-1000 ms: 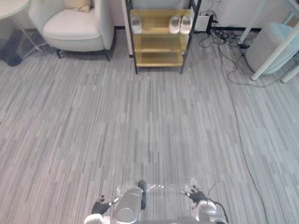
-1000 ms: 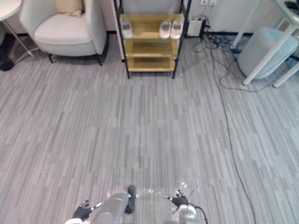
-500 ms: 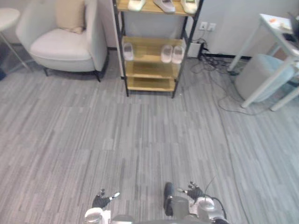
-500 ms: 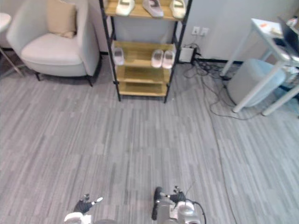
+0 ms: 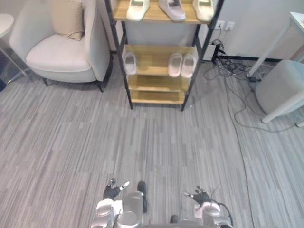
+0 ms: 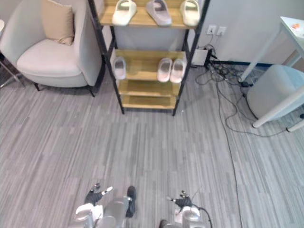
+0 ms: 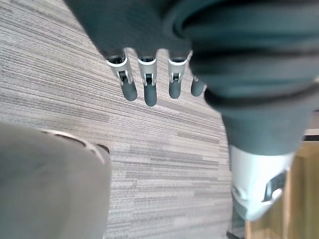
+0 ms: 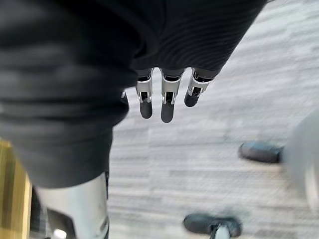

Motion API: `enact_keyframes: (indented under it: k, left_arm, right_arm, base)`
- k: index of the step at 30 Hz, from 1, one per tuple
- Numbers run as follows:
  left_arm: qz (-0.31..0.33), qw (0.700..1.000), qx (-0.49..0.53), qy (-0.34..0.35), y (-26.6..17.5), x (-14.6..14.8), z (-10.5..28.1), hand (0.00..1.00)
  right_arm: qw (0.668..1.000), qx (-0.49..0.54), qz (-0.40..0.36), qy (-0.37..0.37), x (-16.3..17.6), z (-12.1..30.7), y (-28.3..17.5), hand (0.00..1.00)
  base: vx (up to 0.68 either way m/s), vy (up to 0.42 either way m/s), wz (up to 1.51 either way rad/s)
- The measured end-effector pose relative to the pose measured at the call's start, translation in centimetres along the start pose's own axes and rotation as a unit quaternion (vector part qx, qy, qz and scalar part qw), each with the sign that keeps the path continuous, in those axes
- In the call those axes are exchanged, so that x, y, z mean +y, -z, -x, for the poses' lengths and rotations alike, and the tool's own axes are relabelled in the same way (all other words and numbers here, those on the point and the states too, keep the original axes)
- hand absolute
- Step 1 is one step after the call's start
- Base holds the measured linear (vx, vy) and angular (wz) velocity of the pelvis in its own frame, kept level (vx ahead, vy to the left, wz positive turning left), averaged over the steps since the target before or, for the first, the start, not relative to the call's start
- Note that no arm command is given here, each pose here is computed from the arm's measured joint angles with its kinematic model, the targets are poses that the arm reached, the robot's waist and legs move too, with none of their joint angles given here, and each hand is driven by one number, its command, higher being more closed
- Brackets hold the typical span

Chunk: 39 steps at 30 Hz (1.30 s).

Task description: Organize the slippers on the shoe rack

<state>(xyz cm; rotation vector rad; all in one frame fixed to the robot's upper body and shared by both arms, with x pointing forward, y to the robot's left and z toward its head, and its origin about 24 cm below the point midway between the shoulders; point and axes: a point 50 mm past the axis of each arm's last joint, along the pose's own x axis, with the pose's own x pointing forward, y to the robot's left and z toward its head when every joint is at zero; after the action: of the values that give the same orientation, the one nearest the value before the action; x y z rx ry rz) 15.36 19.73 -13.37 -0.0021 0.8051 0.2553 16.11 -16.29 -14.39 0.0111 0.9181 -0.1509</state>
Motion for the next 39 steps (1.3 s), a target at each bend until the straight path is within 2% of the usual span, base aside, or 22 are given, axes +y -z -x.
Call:
enact_keyframes:
  k: [8,12,16,20,22,26,31,39]
  left_arm:
    - [-0.042,0.998,0.040,-0.002,1.8,1.8,0.3,0.00]
    - [-0.037,0.998,0.041,0.009,1.8,0.8,0.3,0.00]
    - [-0.041,0.998,0.050,0.003,2.5,1.3,0.7,0.00]
    - [-0.031,0.998,0.058,0.015,3.2,0.0,1.1,0.00]
    - [0.004,0.998,0.057,0.008,3.1,-0.5,1.1,0.00]
    - [-0.004,1.000,0.024,0.012,1.3,-0.4,0.5,0.00]
    - [0.005,1.000,0.014,0.010,0.8,-0.5,0.4,0.00]
    - [-0.008,0.999,0.032,0.006,1.4,0.6,0.3,0.00]
  right_arm:
    - [1.000,0.016,0.000,-0.016,0.6,0.5,1.5,0.00]
    - [1.000,0.003,0.005,-0.013,0.2,0.2,0.5,0.00]
    - [1.000,0.010,0.014,-0.020,0.5,0.3,1.0,0.00]
    - [1.000,0.006,0.012,-0.008,-0.4,0.2,0.7,0.00]
    - [1.000,0.010,0.015,-0.010,-0.2,0.4,1.1,0.00]
    - [1.000,0.009,0.005,-0.017,0.8,0.3,0.8,0.00]
    - [1.000,0.008,0.014,-0.004,-0.1,0.2,0.7,0.00]
    - [0.999,0.018,0.016,-0.029,1.3,0.4,1.2,0.00]
  base:
    - [0.39,0.101,0.09]
    - [0.43,-0.053,0.52]
    - [0.54,-0.194,0.47]
    - [0.47,-0.207,0.43]
    - [0.47,-0.189,-0.10]
    - [0.40,-0.092,-0.38]
    - [0.30,0.151,-0.32]
    - [0.28,0.131,-0.21]
